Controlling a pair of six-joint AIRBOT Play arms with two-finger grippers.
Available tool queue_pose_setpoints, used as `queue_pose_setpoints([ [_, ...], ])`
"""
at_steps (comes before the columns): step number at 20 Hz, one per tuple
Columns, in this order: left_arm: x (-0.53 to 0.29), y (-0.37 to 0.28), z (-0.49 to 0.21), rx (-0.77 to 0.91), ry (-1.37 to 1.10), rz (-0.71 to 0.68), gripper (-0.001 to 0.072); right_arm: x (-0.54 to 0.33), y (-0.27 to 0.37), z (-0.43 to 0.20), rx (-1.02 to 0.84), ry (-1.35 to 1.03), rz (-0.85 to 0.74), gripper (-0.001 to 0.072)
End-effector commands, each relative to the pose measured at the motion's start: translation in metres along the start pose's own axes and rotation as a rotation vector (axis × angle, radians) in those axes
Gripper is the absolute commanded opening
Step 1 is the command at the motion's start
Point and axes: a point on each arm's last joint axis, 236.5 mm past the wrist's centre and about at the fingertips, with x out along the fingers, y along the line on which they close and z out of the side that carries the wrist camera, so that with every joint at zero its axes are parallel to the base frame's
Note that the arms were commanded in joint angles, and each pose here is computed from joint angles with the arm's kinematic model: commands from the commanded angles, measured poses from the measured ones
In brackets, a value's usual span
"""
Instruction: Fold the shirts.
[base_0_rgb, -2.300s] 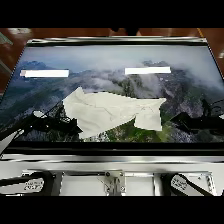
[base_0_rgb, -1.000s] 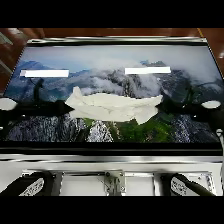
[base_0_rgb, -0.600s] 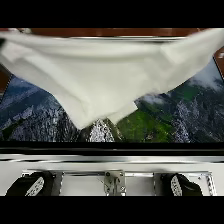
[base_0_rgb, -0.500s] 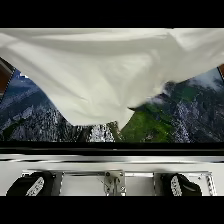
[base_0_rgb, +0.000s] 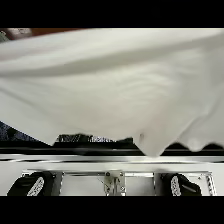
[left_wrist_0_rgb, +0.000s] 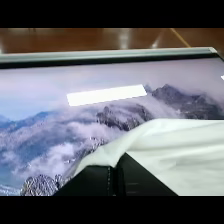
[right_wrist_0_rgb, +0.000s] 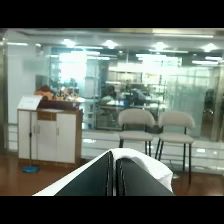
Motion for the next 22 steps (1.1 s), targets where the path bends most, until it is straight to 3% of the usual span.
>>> queue_pose_setpoints([
  [1,0.019,0.019,-0.049,-0.08,0.176,0.04,0.0037,0.013,-0.016,-0.036,0.035,0.141,-0.028,0.0051],
  [5,0.068,0.044,-0.13,-0.203,0.401,0.045,0.0038,0.072,-0.049,-0.114,0.185,0.338,0.015,0.0051],
  [10,0.127,0.079,-0.21,-0.335,0.495,0.088,0.0038,0.157,-0.08,-0.273,0.442,0.627,0.107,0.0052],
  [16,0.188,0.114,-0.285,-0.459,0.596,0.133,0.0038,0.186,-0.008,-0.489,0.659,1.062,0.263,0.0052],
  [22,0.241,0.096,-0.365,-0.503,0.807,0.052,0.004,0.142,0.045,-0.616,0.687,1.44,0.193,0.0053],
])
